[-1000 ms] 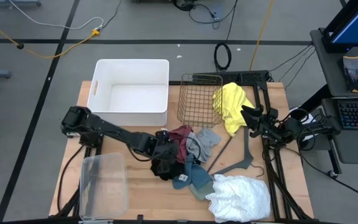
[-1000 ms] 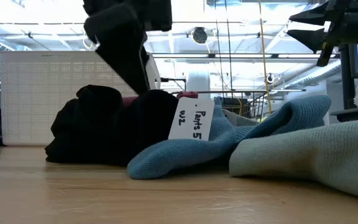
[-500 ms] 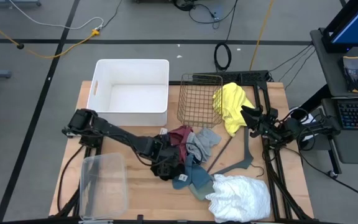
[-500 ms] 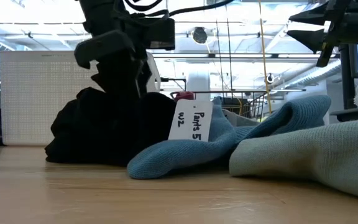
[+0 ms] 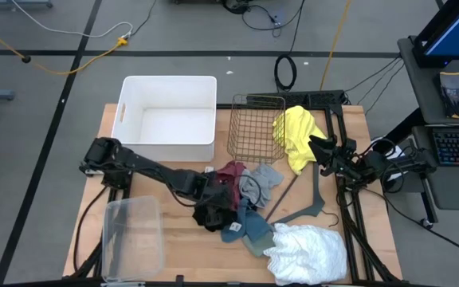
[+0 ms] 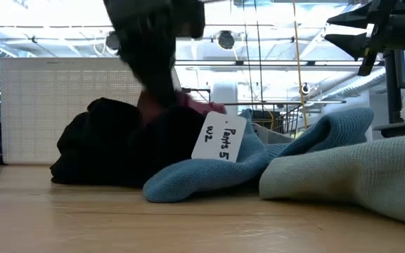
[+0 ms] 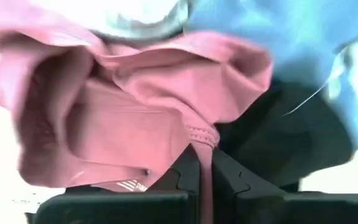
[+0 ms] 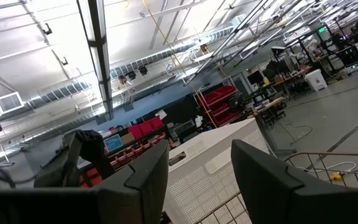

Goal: Pick & Place Cloths
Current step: Put the red boxers into the gold wire basket

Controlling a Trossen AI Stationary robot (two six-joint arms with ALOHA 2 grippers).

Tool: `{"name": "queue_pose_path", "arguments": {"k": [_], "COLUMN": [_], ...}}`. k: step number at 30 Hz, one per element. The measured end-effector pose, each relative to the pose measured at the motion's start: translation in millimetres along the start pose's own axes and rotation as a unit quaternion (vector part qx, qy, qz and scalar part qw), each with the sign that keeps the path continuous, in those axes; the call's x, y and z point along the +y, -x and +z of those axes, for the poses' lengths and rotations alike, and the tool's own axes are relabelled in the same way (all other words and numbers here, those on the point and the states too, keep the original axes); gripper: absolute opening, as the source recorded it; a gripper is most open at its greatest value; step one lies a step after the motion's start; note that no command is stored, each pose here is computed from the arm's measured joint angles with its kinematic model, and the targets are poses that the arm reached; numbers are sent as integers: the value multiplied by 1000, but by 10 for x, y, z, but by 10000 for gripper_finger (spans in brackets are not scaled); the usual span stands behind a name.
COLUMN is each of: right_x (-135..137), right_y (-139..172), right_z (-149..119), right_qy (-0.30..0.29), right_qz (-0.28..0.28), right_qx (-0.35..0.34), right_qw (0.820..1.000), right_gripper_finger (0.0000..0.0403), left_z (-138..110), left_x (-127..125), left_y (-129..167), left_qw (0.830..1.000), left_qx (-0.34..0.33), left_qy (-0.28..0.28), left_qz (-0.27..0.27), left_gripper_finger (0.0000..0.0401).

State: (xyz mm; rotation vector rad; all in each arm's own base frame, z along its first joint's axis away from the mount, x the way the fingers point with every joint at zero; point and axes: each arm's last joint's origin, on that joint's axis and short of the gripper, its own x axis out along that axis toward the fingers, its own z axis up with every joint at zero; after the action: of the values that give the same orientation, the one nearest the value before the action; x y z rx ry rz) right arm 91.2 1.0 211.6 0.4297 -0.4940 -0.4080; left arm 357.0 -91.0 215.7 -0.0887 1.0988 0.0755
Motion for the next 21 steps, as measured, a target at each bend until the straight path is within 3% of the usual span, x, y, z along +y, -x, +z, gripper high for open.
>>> {"name": "queue_pose_path", "arguments": {"k": [6,12,17,21], "right_x": [1,28,89,139], "right_y": [0,1,9,-6], "right_z": [2,35,74,31], "right_qy": [-1,-14,-24,5], "right_qz": [1,38,128,188], "right_qx": [-1,-9,-11,23], "right_qw": [1000,999,991,982], "right_gripper_finger": [166,166,166,166], "left_z": [198,365,482,546], "left_x": [61,176,234,271], "left_y": [560,1231,1767,2081], "left_qw": [996,977,943,904], "left_qx": [-85,-199,-311,-398], "left_qy": [22,78,110,127], "left_qz": [-15,-23,-55,-89], "left_gripper_finger": [5,2,1,1]}}
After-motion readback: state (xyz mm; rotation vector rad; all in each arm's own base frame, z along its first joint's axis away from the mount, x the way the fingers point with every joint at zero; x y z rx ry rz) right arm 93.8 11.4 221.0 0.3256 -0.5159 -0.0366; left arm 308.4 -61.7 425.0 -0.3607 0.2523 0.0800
